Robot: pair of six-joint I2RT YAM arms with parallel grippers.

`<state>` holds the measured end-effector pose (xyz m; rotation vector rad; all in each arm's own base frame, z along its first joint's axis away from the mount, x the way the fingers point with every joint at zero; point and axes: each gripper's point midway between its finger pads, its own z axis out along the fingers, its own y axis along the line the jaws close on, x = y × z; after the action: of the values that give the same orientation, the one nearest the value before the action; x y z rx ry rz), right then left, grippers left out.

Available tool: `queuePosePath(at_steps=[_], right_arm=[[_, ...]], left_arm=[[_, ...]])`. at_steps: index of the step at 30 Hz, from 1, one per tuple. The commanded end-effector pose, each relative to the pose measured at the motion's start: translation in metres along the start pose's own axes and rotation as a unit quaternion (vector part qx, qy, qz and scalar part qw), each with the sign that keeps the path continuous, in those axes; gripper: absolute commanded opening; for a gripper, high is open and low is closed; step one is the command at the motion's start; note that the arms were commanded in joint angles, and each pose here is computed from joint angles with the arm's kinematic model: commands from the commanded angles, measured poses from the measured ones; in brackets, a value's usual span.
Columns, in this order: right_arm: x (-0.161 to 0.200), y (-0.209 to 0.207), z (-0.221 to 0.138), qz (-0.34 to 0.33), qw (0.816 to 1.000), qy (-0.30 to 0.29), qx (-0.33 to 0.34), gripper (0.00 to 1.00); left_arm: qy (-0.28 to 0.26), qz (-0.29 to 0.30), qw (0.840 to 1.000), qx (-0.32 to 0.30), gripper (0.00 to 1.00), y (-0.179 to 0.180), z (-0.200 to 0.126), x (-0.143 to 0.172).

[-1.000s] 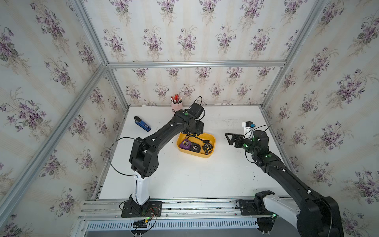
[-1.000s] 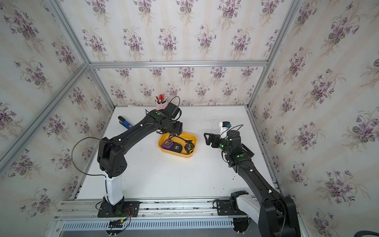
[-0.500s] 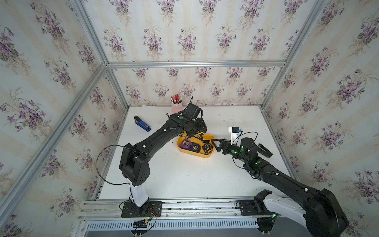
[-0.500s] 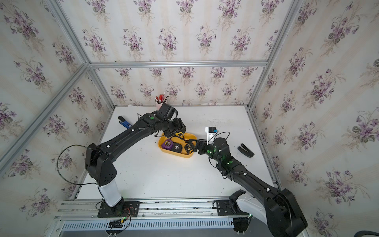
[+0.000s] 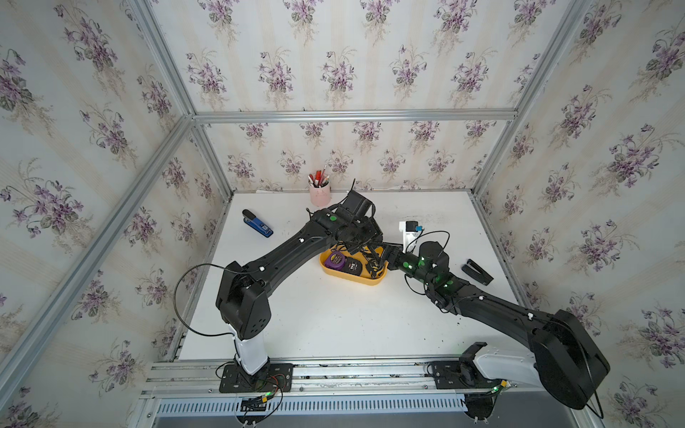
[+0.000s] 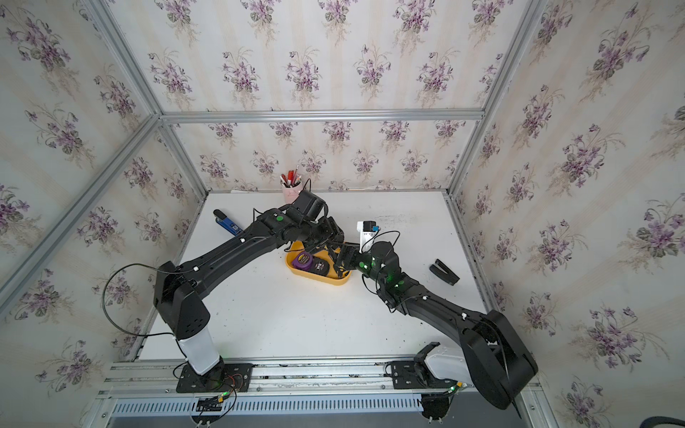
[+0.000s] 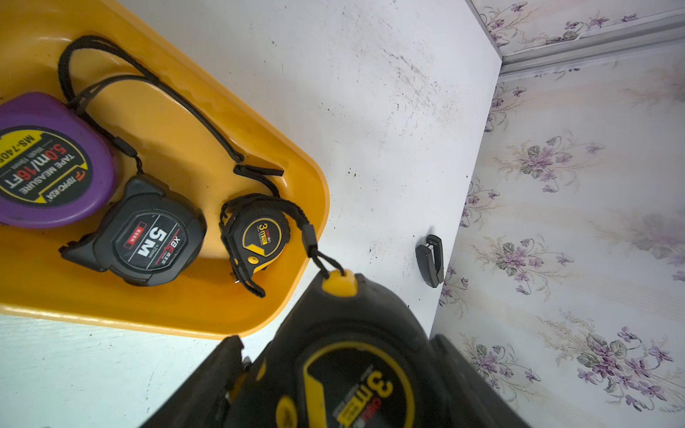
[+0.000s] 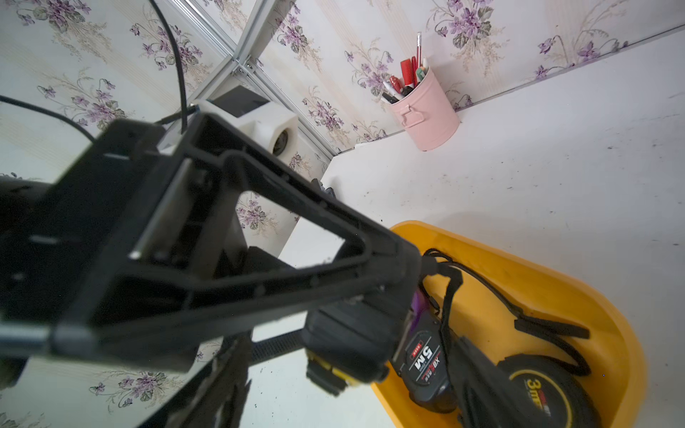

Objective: Take the tape measure out of the storage box
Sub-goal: Place the tape measure at the center of the board.

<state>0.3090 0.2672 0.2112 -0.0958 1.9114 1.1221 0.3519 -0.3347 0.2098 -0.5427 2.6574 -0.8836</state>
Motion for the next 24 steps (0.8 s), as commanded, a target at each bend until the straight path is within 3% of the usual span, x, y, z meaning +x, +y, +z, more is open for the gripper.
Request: queuePosePath(at_steps=[1,6,12,15,17,20,24], right_arm=[[-0.013,0.005,0.003,-0.003,1.000,-0.027,-0.006,0.86],[-0.013,0.002,0.010,-0.001,1.000,-0.027,0.002,0.77],[-0.012,-0.001,0.015,0.002,1.000,-0.023,0.011,0.43],[-0.011,-0.001,0.015,0.001,1.000,-0.020,0.017,0.29],[-0.011,-0.002,0.013,-0.001,0.999,-0.022,0.024,0.25],[-0.012,-0.004,0.008,-0.005,0.999,-0.026,0.033,0.21],[-0.012,-0.005,-0.002,-0.010,0.999,-0.027,0.042,0.19]], left_arm=[[-0.009,-0.001,1.000,0.021,0.33,-0.011,-0.004,0.000],[-0.005,0.001,1.000,0.025,0.34,-0.013,-0.001,0.008],[-0.005,0.006,0.999,0.037,0.38,-0.019,-0.002,0.012],[-0.015,0.016,0.999,0.043,0.53,-0.022,-0.005,0.009],[-0.022,0.023,0.998,0.052,0.70,-0.026,-0.010,0.006],[-0.022,0.030,0.998,0.053,0.87,-0.026,-0.011,0.006],[-0.024,0.041,0.997,0.057,0.95,-0.023,-0.016,0.003]])
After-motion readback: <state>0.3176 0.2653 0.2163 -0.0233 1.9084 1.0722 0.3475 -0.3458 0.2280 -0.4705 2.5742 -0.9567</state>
